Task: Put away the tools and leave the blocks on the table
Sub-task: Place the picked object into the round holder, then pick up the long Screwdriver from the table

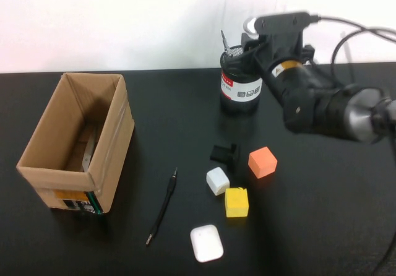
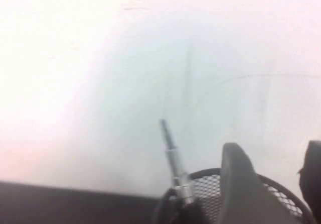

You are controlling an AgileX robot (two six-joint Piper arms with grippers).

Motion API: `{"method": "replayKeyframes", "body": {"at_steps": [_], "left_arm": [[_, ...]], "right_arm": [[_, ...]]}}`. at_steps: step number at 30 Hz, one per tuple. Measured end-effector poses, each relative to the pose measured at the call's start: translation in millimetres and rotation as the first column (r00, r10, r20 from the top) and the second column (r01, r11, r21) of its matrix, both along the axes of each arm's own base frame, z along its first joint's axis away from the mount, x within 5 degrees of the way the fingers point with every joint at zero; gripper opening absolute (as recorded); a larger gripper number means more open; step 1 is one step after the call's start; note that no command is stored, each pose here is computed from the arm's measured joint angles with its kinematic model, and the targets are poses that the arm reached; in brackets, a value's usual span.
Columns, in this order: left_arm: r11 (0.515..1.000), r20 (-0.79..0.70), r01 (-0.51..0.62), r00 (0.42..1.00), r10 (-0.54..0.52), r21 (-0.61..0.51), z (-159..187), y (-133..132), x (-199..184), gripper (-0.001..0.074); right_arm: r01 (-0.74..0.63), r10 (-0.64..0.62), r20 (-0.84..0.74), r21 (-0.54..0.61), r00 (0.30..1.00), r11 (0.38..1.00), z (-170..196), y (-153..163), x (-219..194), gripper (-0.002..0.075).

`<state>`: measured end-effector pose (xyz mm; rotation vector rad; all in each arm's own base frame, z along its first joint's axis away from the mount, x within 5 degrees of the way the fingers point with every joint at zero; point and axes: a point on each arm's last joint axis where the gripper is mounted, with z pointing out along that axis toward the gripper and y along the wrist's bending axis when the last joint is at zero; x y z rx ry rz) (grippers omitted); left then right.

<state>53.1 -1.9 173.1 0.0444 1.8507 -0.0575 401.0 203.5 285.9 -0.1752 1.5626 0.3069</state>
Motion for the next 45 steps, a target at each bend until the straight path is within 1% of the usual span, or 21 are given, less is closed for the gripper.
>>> {"method": "replayKeyframes", "body": {"at_steps": [6,8,10,11,12,15,19,22,26,31,38,41,45], "left_arm": [[1.000,0.000,0.000,1.000,0.000,0.000,0,0,0,-0.0004],[1.000,0.000,0.000,1.000,0.000,0.000,0,0,0,-0.0004],[1.000,0.000,0.000,1.000,0.000,0.000,0,0,0,-0.0004],[1.000,0.000,0.000,1.000,0.000,0.000,0,0,0,-0.0004],[1.000,0.000,0.000,1.000,0.000,0.000,0,0,0,-0.0004],[1.000,0.000,0.000,1.000,0.000,0.000,0,0,0,-0.0004],[1.000,0.000,0.000,1.000,0.000,0.000,0,0,0,-0.0004],[1.000,0.000,0.000,1.000,0.000,0.000,0,0,0,-0.0004],[1.000,0.000,0.000,1.000,0.000,0.000,0,0,0,-0.0004],[1.000,0.000,0.000,1.000,0.000,0.000,0,0,0,-0.0004],[1.000,0.000,0.000,1.000,0.000,0.000,0,0,0,-0.0004],[1.000,0.000,0.000,1.000,0.000,0.000,0,0,0,-0.0004],[1.000,0.000,0.000,1.000,0.000,0.000,0,0,0,-0.0004]], "right_arm": [[-0.136,0.118,-0.149,-0.118,0.982,0.984,35,-4,-30,0.0218],[-0.193,0.164,-0.202,-0.133,0.966,0.972,44,-5,-41,0.0171],[-0.262,0.215,-0.263,-0.160,0.940,0.952,50,-6,-53,0.0084],[-0.304,0.243,-0.295,-0.180,0.924,0.936,54,-7,-61,0.0022],[-0.340,0.266,-0.321,-0.199,0.909,0.919,58,-8,-68,-0.0006],[-0.402,0.301,-0.356,-0.254,0.885,0.879,74,-15,-88,-0.0004],[-0.392,0.278,-0.348,-0.322,0.896,0.862,90,-30,-108,-0.0004],[-0.348,0.225,-0.344,-0.355,0.912,0.868,103,-45,-125,-0.0004],[-0.293,0.180,-0.340,-0.317,0.923,0.902,118,-63,-150,-0.0004],[-0.278,0.174,-0.338,-0.285,0.925,0.917,125,-82,-183,-0.0004],[-0.266,0.165,-0.334,-0.284,0.928,0.921,108,-107,-226,-0.0004],[-0.270,0.163,-0.361,-0.268,0.918,0.925,103,-115,-242,-0.0004],[-0.285,0.150,-0.419,-0.282,0.896,0.916,100,-122,-254,-0.0004]]}}
